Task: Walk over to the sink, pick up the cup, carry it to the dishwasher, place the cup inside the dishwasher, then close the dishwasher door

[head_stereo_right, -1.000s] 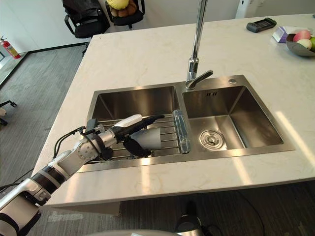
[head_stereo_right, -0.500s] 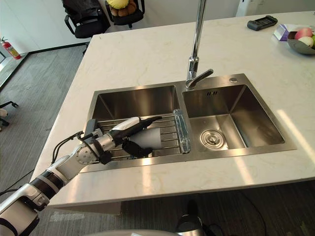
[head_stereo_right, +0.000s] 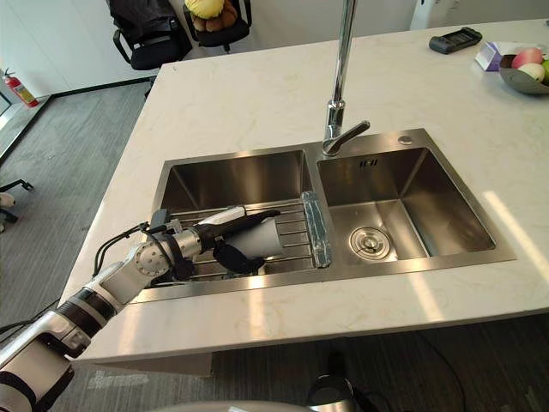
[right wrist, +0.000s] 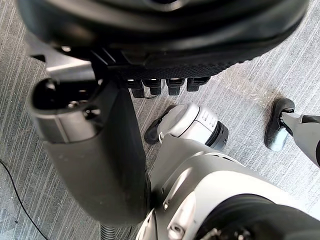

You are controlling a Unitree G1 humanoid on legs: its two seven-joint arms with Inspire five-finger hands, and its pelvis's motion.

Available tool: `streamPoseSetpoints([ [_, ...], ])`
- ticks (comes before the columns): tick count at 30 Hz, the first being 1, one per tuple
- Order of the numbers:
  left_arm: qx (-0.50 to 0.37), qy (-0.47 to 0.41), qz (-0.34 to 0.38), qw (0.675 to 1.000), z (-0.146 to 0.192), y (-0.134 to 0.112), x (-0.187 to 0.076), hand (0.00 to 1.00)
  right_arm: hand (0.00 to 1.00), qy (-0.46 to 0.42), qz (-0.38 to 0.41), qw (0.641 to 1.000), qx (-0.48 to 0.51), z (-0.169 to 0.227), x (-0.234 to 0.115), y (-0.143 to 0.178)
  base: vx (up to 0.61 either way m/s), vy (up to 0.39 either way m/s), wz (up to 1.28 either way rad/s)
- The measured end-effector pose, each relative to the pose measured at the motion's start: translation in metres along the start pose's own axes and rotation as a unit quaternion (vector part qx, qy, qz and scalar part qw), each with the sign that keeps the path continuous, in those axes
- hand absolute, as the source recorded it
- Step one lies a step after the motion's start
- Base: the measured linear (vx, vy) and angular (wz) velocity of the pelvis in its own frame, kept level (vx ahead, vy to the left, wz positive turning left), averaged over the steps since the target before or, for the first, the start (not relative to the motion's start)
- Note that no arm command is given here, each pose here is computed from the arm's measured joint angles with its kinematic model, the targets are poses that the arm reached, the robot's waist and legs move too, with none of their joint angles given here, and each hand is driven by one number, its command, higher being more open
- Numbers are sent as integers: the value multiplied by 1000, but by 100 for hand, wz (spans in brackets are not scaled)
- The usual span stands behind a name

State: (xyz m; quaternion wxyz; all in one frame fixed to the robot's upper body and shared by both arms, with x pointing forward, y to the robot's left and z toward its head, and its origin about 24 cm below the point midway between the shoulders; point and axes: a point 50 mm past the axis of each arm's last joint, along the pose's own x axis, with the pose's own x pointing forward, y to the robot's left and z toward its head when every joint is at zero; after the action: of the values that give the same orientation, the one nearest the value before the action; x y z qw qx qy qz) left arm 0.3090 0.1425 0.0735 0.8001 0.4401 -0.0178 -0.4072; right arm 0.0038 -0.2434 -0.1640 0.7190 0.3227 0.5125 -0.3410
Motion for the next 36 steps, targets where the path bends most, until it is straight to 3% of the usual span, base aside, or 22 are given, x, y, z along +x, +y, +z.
streamPoseSetpoints([
  [12,28,46,-58,997,6,13,10,100,100,-2,4,1000,9,2,1,3,0,0,-1],
  [13,33,53,-65,996,7,14,12,0,100,-2,3,1000,13,2,1,3,0,0,-5],
  [27,79,109,-77,988,8,20,20,0,100,-4,0,1000,26,3,1,3,-22,-16,-6],
  [36,46,15,52,997,-4,2,3,0,100,-14,-4,999,32,9,0,-1,-29,-22,1],
])
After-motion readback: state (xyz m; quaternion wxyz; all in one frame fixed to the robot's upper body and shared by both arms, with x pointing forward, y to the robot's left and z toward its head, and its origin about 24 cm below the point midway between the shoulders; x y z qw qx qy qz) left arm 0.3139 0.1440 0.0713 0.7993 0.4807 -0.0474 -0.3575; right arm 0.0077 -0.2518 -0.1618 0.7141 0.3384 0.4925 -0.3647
